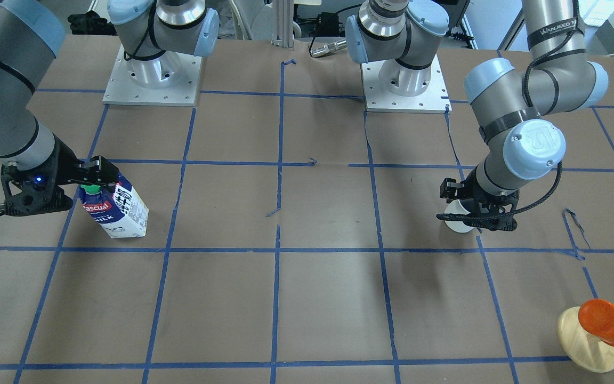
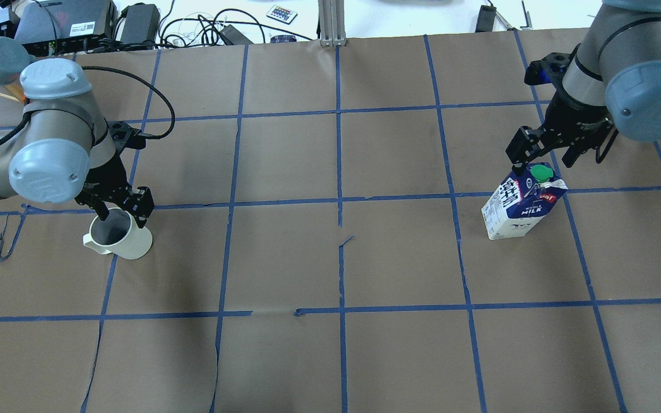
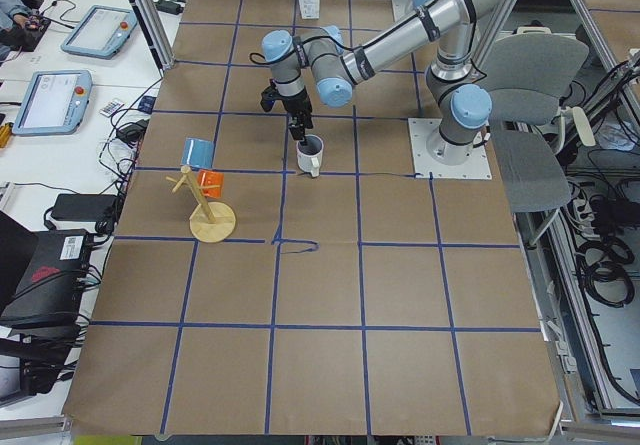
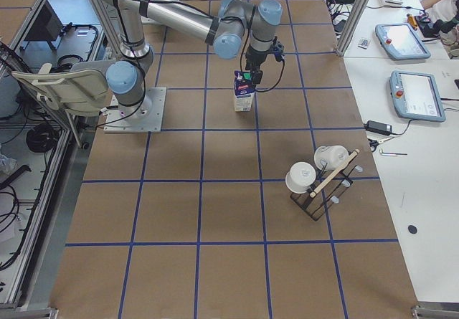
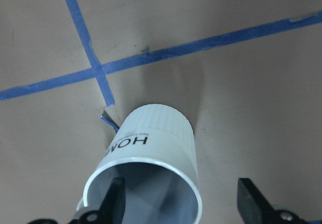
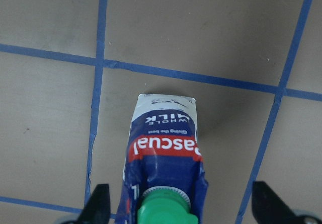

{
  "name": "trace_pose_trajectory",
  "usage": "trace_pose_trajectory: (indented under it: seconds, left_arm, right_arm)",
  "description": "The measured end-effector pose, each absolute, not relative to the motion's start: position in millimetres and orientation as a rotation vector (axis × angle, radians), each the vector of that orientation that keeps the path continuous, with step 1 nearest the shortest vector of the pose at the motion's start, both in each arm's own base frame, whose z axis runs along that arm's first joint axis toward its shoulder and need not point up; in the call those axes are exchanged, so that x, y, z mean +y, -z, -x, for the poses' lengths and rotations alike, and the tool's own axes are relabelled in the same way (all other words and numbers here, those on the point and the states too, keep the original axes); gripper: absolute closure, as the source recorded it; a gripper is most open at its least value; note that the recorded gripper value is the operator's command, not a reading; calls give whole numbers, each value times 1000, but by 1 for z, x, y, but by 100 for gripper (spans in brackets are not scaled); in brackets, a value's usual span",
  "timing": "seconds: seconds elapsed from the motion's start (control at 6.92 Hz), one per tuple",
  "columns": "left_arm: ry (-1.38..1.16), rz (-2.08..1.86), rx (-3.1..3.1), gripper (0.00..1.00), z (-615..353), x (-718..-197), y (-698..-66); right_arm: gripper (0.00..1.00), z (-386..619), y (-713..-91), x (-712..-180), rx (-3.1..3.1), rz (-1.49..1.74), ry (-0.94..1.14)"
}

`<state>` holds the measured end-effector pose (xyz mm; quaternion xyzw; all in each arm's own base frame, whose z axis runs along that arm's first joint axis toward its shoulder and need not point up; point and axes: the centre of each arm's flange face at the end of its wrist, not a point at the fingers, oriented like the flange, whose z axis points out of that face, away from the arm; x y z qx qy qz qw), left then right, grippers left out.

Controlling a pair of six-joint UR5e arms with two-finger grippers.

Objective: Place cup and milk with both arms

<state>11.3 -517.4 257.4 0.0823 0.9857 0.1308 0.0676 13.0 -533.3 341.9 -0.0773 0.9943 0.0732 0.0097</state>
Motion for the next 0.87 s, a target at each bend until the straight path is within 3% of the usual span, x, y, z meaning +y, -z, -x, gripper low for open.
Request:
trace_pose_trajectory:
  seconds: [0.14, 0.87]
  left_arm:
    - [-416, -241, 2973, 100, -11, -515, -252]
    - [-344, -9, 3093, 100, 25, -522, -263]
  right_arm:
    - [7, -8, -341, -531, 3095, 220, -254]
    - [13, -7, -340, -530, 3078, 143, -273]
